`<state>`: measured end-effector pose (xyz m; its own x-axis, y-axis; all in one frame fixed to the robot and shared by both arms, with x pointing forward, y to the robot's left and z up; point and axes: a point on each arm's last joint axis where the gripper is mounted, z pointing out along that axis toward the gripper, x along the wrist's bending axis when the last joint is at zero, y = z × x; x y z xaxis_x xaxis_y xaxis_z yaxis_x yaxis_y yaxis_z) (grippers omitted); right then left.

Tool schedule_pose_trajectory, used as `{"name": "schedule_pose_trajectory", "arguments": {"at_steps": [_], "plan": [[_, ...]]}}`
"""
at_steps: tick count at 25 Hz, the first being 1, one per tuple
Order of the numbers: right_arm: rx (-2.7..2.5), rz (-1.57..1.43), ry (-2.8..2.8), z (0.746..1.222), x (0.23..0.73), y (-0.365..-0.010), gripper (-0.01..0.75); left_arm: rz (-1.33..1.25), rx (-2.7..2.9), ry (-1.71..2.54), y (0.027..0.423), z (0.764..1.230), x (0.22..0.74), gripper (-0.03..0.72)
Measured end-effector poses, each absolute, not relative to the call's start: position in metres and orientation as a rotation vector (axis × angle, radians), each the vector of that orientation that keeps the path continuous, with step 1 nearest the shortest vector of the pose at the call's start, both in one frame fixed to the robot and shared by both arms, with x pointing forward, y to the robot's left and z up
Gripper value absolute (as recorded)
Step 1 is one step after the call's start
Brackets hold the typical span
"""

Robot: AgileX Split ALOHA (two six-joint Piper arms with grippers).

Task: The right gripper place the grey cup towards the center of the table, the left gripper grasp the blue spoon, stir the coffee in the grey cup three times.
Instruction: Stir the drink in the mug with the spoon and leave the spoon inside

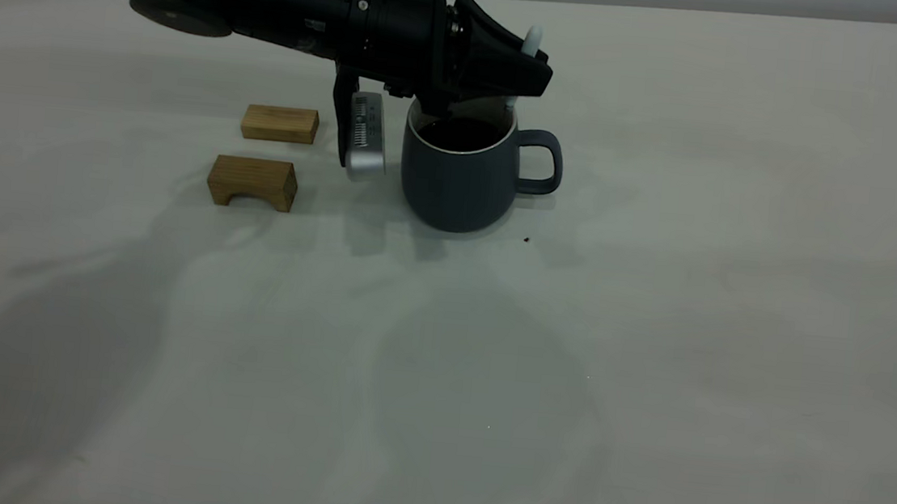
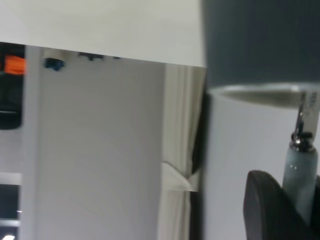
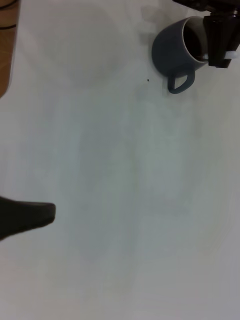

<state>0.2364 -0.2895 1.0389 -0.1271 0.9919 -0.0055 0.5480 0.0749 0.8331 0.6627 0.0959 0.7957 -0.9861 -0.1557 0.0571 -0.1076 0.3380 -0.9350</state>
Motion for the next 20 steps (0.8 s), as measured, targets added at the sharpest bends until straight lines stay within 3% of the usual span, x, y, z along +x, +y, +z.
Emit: {"name": "schedule_pose_trajectory", "arguments": {"at_steps": [14, 17, 20], "plan": [[1.532, 0.931, 1.746, 1.039, 0.236, -0.29, 0.555, -1.791, -0.102, 2.6, 0.11, 0.795, 0.657, 0.14], [1.532, 0.931, 1.746, 1.039, 0.236, -0.29, 0.555, -1.787, -0.085, 2.61, 0.115, 0.795, 0.658, 0.175], [1.532, 0.931, 1.746, 1.039, 0.236, -0.29, 0.555, -1.777, -0.067, 2.623, 0.117, 0.794, 0.657, 0.274]]}}
